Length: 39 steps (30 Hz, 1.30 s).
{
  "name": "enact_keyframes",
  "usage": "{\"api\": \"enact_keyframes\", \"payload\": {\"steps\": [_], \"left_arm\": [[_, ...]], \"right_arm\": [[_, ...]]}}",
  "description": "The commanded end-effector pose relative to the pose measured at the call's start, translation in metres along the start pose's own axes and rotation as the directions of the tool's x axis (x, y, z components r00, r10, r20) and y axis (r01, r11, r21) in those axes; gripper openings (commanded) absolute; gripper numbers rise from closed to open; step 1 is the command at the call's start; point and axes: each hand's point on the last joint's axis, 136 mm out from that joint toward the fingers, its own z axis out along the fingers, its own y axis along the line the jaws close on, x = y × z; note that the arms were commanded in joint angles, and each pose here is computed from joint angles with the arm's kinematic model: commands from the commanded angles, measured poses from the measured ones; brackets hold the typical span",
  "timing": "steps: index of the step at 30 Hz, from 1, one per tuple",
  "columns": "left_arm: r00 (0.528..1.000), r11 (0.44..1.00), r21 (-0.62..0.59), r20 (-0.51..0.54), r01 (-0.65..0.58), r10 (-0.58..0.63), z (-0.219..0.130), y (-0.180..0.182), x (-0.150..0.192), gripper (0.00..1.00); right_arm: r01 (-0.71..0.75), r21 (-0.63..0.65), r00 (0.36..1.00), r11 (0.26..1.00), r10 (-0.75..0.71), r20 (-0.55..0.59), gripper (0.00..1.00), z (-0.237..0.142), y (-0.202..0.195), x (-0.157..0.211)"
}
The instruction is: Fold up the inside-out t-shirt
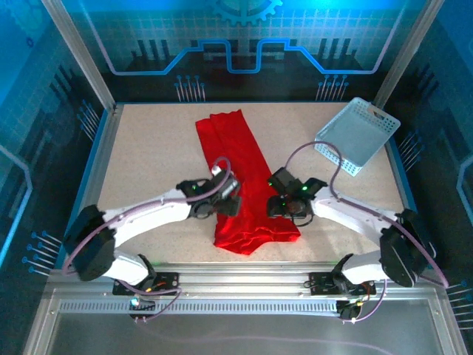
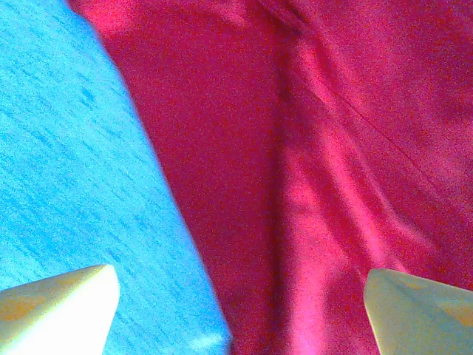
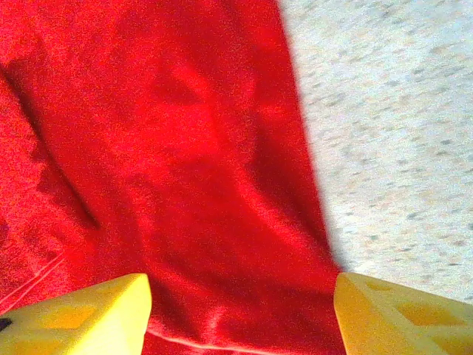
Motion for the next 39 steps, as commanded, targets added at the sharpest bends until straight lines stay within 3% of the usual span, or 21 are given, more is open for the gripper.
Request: {"api": "enact_keyframes", "payload": {"steps": [1, 7, 15, 23, 35, 39], "left_arm": [[0.992, 0.998, 0.019, -0.111, 0.065, -0.062, 0.004, -0.008, 0.057, 0.86], [0.981, 0.985, 0.076, -0.135, 0.153, -0.142, 0.006, -0.026, 0.092, 0.84], [0.955, 0.966, 0.06, -0.178, 0.253, -0.239, 0.025, -0.02, 0.115, 0.81], [0.938, 0.959, 0.085, -0.245, 0.272, -0.245, 0.038, -0.028, 0.133, 0.52], [0.929, 0.955, 0.07, -0.261, 0.29, -0.263, 0.017, -0.016, 0.147, 0.14], [0.927, 0.952, 0.073, -0.259, 0.298, -0.27, 0.004, -0.014, 0.15, 0.09]], "right_arm": [[0.02, 0.012, 0.994, 1.0, -0.019, -0.109, 0.67, 0.004, -0.032, 0.025], [-0.047, -0.101, 0.985, 0.994, 0.029, -0.169, 0.67, 0.014, -0.041, 0.037], [-0.092, -0.103, 0.969, 0.99, 0.065, -0.239, 0.67, 0.033, -0.049, 0.052], [-0.088, -0.144, 0.958, 0.986, 0.044, -0.285, 0.61, 0.049, -0.034, 0.066], [-0.002, -0.115, 0.961, 0.993, -0.03, -0.273, 0.21, 0.039, -0.016, 0.084], [0.021, -0.115, 0.964, 0.993, -0.051, -0.261, 0.09, 0.026, -0.01, 0.091]]}}
